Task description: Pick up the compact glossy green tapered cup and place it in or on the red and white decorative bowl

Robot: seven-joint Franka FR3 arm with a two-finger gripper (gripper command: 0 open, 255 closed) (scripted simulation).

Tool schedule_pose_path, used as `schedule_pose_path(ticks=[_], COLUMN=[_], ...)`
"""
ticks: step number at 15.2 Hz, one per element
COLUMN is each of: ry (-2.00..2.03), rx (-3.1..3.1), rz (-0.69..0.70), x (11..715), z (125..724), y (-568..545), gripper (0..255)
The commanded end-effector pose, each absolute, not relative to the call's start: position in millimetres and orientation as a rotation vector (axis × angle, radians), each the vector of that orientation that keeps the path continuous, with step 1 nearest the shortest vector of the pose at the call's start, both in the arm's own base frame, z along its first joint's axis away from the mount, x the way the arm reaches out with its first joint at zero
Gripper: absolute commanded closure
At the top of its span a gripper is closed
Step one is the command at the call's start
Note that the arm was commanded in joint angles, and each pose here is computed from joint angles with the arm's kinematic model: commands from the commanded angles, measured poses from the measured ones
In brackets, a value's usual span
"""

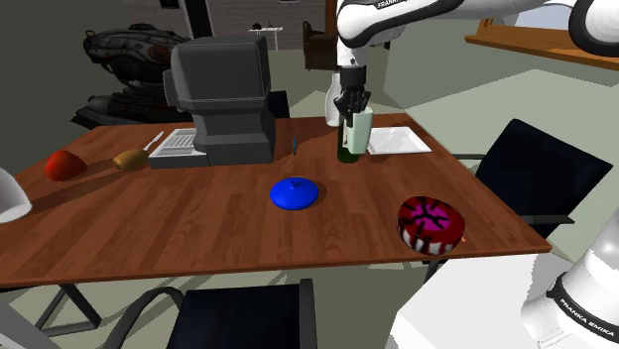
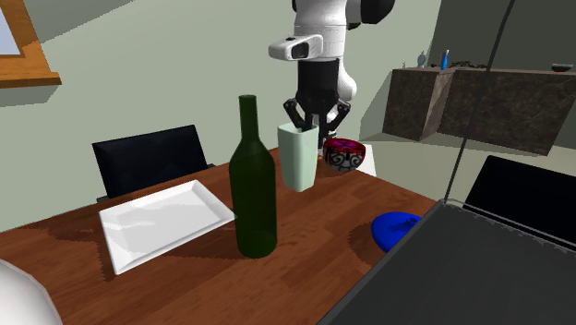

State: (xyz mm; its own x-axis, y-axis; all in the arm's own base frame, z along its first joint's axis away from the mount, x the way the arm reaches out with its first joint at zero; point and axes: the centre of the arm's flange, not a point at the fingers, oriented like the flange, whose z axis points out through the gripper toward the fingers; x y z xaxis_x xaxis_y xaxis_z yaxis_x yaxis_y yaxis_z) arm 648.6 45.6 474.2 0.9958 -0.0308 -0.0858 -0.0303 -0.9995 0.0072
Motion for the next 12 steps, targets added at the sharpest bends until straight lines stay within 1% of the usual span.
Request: schedule_pose_path(ticks=[1,12], ry=[-0.048,-0.048], rx=[3.132,3.132], rz=[-0.135,-0.135], x=[649.5,649.5], z=[484.6,542.6], y=[44.9,44.9], gripper=[255,255])
